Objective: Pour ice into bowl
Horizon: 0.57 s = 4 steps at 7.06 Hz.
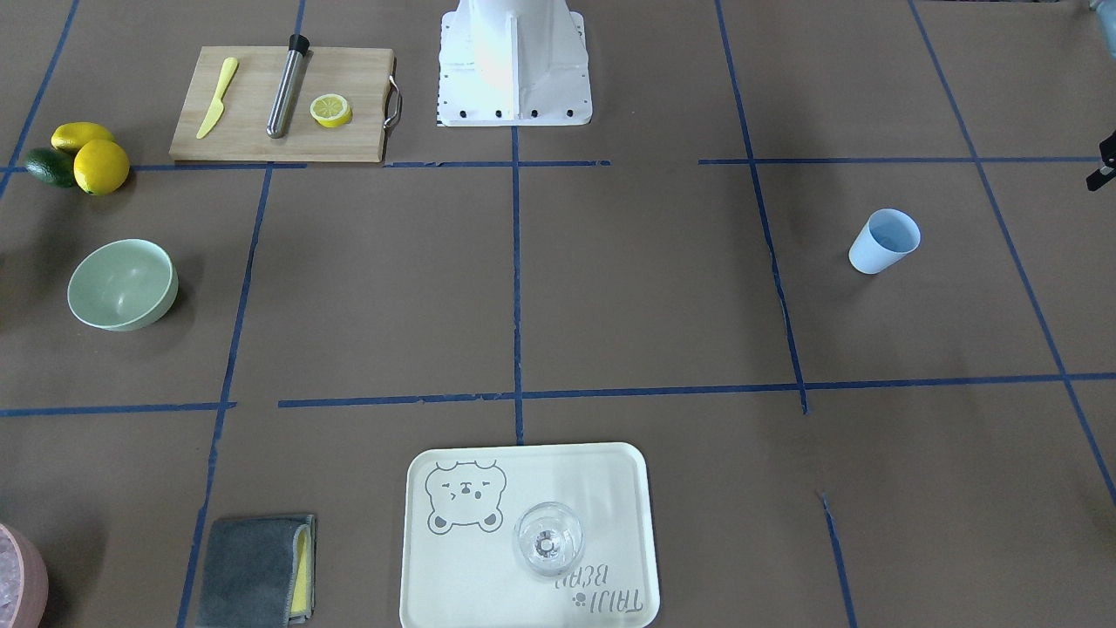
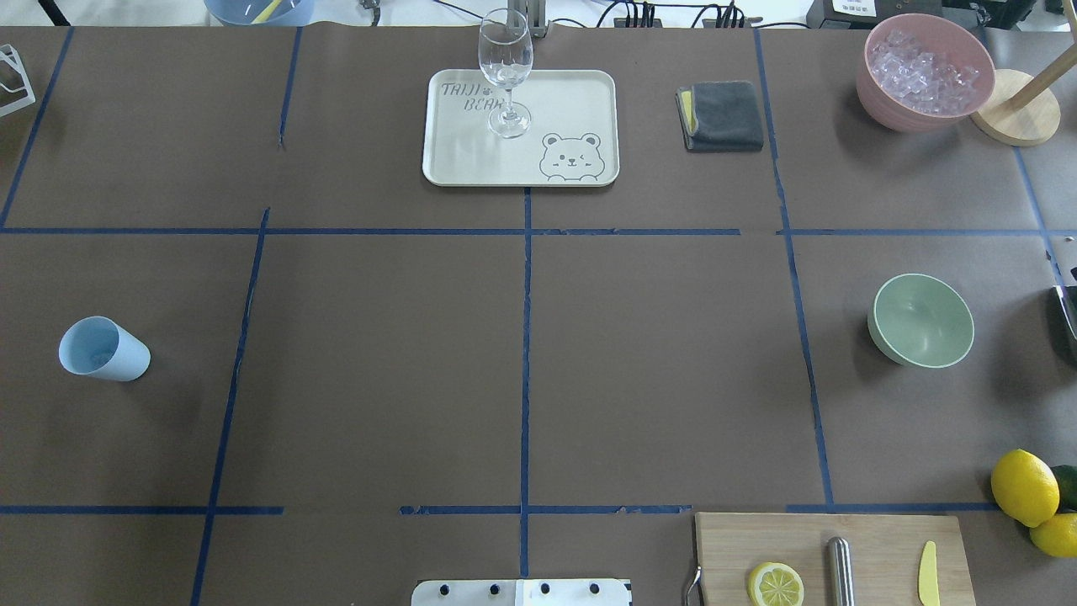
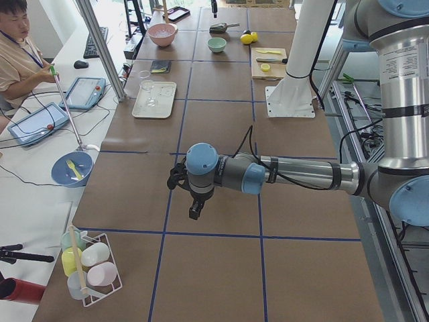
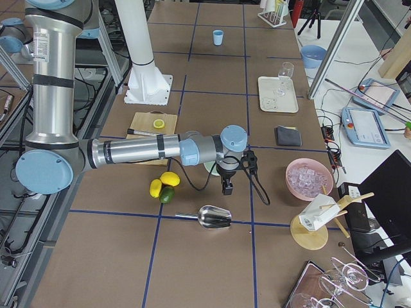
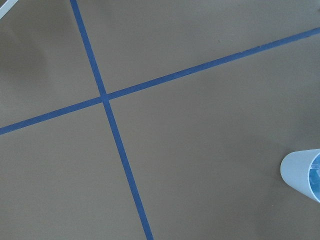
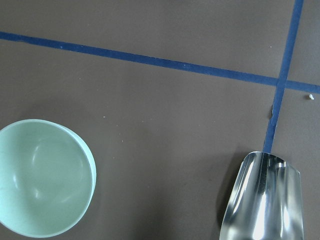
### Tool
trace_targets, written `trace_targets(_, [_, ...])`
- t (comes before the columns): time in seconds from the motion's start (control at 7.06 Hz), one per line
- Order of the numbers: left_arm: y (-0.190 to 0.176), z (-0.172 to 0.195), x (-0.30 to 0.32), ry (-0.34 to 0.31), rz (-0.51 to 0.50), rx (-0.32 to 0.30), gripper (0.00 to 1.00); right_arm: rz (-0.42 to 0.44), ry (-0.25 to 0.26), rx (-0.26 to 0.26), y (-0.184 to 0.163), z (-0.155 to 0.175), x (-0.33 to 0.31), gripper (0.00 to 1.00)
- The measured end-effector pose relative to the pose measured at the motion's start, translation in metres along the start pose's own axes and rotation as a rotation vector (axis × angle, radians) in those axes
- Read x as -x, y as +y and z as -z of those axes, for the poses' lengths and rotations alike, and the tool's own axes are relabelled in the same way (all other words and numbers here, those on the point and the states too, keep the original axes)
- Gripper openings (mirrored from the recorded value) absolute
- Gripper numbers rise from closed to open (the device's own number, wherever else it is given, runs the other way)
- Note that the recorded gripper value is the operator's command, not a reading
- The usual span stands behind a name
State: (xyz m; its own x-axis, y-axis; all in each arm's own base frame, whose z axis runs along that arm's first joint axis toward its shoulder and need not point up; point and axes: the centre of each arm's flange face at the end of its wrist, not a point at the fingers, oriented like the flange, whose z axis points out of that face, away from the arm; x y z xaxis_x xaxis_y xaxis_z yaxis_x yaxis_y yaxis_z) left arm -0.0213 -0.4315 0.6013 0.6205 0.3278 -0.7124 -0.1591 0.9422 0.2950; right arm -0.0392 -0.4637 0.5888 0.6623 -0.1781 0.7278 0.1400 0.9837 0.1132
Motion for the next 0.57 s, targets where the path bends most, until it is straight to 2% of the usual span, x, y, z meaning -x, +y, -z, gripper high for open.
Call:
trace_targets(0.28, [0.0042, -0.0046, 0.0014, 0.011, 0.003, 0.009, 1.00, 0.005, -0.009, -0.013, -0.0010, 0.0017, 0.0027, 1.00])
trace_targets(0.57, [0.0051, -0.0050, -0.0065, 0.089, -0.025, -0.025, 1.00, 0.015, -0.042, -0.019, -0.0008, 0.0064, 0.0110, 1.00])
